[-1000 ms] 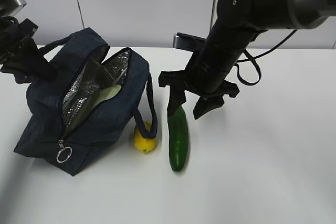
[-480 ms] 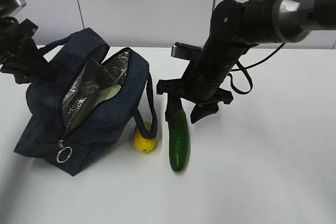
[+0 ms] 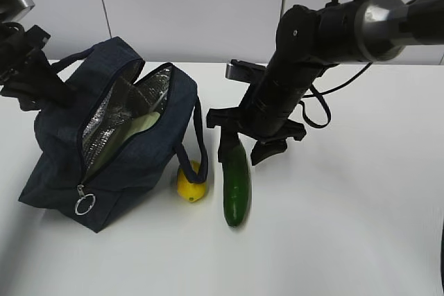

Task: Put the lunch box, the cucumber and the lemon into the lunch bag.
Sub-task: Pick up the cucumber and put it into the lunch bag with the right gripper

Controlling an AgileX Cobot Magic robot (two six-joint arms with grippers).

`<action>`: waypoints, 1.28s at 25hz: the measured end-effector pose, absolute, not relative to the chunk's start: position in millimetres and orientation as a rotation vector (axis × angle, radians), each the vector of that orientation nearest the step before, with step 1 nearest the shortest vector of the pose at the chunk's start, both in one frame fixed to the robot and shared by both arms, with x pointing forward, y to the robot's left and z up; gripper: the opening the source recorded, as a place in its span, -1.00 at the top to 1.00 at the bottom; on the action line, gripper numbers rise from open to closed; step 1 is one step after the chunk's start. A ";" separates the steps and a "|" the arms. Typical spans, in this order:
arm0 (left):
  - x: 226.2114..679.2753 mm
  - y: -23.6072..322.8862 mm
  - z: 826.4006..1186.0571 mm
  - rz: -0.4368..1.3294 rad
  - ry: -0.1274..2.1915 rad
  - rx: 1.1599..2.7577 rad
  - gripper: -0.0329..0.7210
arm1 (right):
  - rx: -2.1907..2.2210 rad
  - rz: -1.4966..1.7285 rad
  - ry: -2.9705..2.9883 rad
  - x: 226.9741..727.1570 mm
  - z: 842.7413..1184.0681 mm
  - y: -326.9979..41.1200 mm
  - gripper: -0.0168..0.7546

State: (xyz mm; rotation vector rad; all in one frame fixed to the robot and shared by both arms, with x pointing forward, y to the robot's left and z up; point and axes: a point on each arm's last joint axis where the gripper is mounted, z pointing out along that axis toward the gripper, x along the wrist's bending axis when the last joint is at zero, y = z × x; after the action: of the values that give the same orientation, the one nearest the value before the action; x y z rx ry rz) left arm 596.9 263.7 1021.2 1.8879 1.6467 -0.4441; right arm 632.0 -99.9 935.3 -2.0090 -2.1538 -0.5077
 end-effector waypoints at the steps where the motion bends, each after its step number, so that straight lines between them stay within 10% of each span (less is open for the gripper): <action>1: 596.9 263.7 1021.2 -0.444 1.647 1.888 0.93 | -2.009 -0.502 -2.150 632.1 933.3 -99.7 -0.28; 32: 596.9 263.8 1021.1 -0.443 1.647 1.890 0.93 | -2.016 -0.424 -2.123 634.5 901.7 -97.2 -0.19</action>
State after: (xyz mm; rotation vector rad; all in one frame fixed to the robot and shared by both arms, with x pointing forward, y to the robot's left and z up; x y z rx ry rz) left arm 596.9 263.8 1021.1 1.8897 1.6471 -0.4432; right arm 634.5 -97.2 901.7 -2.0162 -2.1233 -0.4242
